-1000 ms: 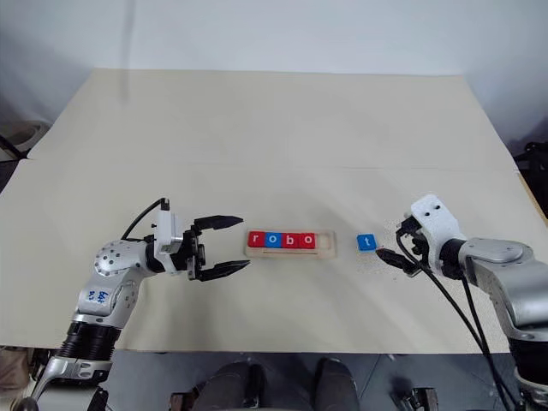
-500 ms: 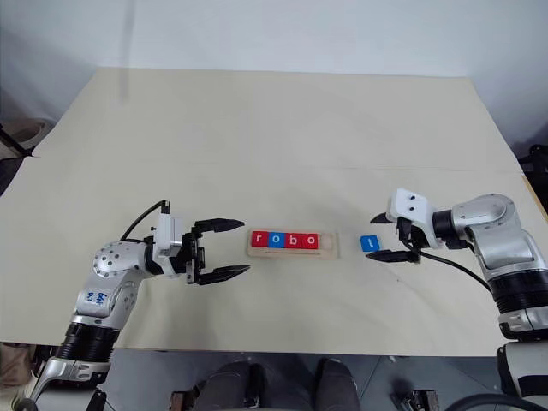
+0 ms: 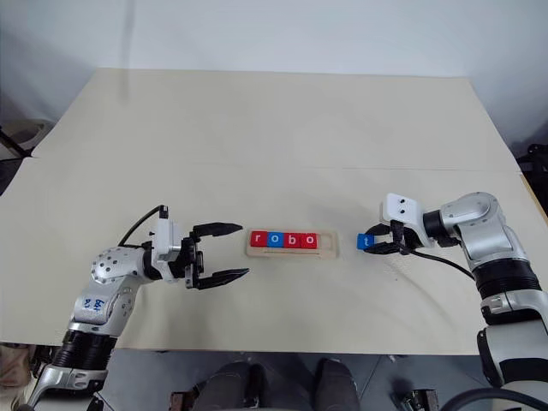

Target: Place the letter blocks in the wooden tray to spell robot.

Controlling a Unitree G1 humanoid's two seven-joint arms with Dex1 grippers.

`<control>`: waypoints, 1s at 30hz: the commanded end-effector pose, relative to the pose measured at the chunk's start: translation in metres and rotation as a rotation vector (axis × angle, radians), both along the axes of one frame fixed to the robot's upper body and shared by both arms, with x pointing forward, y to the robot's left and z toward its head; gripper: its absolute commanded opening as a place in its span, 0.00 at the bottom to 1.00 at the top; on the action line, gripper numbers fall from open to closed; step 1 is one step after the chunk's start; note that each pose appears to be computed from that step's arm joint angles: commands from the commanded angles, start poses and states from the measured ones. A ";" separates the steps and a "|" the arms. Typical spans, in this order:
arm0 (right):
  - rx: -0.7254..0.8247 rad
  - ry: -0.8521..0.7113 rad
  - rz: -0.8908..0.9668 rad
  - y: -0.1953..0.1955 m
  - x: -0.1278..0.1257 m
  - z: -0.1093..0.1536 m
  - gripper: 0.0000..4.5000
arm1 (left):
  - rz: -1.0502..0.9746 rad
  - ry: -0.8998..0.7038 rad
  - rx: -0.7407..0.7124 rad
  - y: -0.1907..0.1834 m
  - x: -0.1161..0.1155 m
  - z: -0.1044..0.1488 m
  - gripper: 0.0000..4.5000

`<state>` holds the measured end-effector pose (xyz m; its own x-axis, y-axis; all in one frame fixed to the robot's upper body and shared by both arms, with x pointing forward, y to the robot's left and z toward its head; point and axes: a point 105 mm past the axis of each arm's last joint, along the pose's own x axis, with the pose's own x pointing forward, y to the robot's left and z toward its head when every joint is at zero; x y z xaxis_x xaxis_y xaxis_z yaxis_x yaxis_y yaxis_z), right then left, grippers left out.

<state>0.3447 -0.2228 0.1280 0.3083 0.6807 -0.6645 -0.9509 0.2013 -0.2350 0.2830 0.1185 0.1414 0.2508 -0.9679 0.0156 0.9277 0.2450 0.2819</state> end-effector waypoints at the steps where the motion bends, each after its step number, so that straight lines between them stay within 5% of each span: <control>1: 0.037 -0.017 0.032 0.010 -0.001 0.018 0.33 | -0.002 -0.049 -0.007 0.001 -0.003 0.011 1.00; 10: 0.108 -0.027 0.135 0.069 -0.005 0.039 0.33 | -0.008 -0.050 -0.011 -0.001 -0.001 0.011 1.00; 23: 0.071 -0.013 0.136 0.077 0.000 0.027 0.33 | 0.014 -0.054 -0.014 0.001 -0.002 0.012 1.00; 30: 0.105 -0.016 0.130 0.083 0.002 0.028 0.84 | 0.020 -0.055 -0.016 0.001 -0.002 0.012 1.00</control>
<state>0.3443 -0.1420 0.1433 0.2025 0.7703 -0.6046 -0.9753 0.1029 -0.1956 0.2849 0.1199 0.1426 0.2749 -0.9611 0.0254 0.9203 0.2707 0.2825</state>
